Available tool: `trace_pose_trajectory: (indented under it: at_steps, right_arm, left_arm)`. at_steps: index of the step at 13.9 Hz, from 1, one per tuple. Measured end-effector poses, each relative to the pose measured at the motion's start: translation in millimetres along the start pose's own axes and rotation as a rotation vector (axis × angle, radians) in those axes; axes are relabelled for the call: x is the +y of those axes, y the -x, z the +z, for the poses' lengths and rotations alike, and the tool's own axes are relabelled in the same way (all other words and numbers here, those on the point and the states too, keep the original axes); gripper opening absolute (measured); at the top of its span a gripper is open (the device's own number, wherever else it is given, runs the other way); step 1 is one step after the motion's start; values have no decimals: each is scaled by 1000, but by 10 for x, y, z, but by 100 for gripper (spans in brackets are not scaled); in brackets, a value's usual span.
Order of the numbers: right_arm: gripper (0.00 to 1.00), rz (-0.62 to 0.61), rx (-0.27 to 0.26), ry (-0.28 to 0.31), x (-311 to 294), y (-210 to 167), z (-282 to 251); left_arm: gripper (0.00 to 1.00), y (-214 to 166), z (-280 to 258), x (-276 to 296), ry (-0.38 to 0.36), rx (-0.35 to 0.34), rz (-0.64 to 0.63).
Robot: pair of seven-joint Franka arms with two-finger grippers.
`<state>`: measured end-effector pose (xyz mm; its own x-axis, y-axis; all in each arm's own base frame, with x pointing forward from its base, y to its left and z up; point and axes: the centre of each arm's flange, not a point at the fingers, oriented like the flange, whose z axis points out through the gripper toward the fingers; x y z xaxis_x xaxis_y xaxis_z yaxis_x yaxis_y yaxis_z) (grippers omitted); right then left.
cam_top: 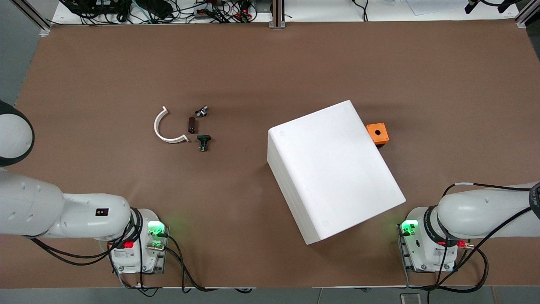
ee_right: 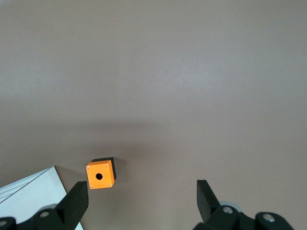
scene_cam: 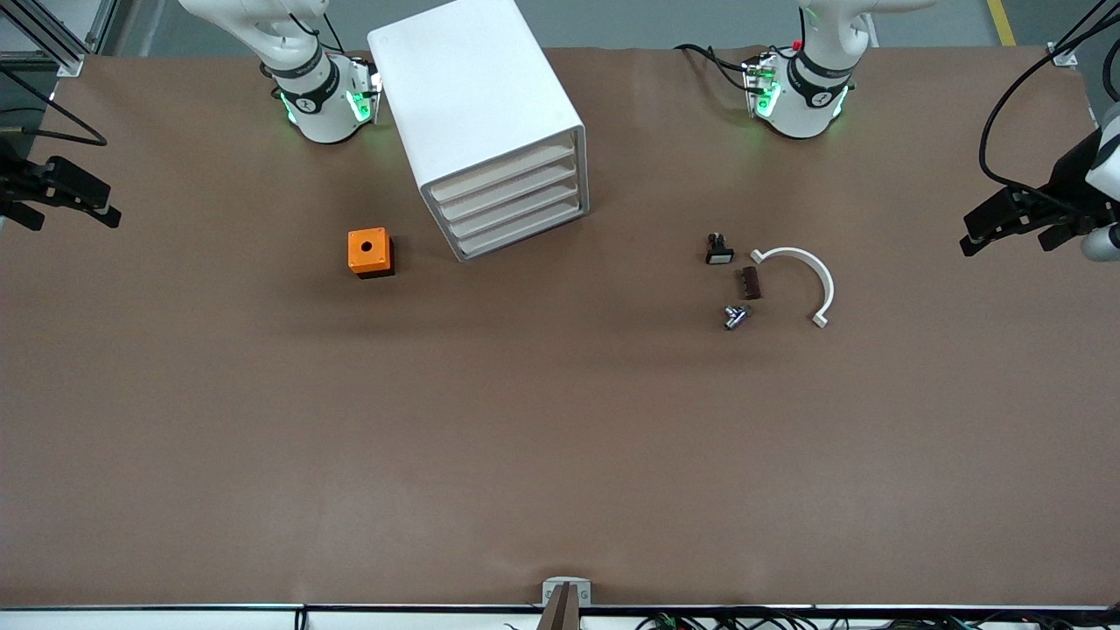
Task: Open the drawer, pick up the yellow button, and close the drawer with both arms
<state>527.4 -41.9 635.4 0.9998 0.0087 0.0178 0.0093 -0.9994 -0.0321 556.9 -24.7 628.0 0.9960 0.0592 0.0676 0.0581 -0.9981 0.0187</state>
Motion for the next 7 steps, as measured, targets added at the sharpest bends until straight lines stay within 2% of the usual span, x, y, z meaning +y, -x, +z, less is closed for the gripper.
trace_pose_trajectory:
  at_steps: [7]
  right_arm:
    - [100, 0, -9, -1, -1, 9, 8]
  left_arm:
    - [100, -18, 42, -37, -1, -9, -7]
